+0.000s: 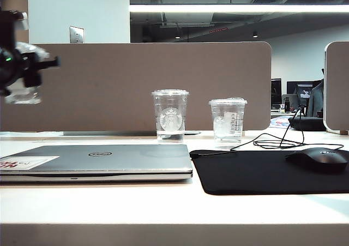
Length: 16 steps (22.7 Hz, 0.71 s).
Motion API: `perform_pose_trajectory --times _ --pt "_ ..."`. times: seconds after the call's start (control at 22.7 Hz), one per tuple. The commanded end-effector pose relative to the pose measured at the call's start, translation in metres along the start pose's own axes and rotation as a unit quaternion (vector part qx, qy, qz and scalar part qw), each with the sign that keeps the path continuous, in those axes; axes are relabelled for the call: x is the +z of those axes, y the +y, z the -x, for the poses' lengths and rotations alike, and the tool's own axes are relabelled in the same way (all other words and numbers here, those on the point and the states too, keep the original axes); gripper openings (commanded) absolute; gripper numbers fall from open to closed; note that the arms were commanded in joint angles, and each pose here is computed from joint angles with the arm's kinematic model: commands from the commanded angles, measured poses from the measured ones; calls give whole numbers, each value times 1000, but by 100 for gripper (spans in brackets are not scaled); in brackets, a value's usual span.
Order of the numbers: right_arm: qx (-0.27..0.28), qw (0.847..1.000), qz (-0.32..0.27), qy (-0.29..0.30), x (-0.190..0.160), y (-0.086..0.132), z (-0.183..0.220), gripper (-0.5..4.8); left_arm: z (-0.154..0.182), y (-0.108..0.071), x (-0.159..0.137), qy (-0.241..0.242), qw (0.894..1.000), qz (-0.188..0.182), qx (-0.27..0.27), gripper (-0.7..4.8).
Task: Pick up the coffee cup on the left and place it on the left side of the laptop.
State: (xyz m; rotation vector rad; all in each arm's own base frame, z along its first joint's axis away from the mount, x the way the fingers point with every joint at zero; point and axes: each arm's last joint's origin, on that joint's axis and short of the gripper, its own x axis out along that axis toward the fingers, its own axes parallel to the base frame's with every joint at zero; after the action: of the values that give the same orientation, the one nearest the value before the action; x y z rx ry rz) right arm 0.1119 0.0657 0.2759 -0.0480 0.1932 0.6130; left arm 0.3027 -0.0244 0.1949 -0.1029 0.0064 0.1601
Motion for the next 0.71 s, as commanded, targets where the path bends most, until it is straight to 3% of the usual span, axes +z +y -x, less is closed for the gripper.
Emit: perform_pose_trajectory --times 0.04,0.31,0.44,0.71 --pt "2 1000 3 -11 4 0 1 -3 10 12 -5 -17 1000 8 17 132" --pt "2 1000 3 -9 3 0 1 -3 25 39 -27 11 998 29 55 129" --pt "4 1000 3 -10 4 0 1 -3 26 51 -31 20 998 31 42 129" --pt "6 1000 3 -9 3 1 1 -3 21 59 -40 32 998 32 32 129"
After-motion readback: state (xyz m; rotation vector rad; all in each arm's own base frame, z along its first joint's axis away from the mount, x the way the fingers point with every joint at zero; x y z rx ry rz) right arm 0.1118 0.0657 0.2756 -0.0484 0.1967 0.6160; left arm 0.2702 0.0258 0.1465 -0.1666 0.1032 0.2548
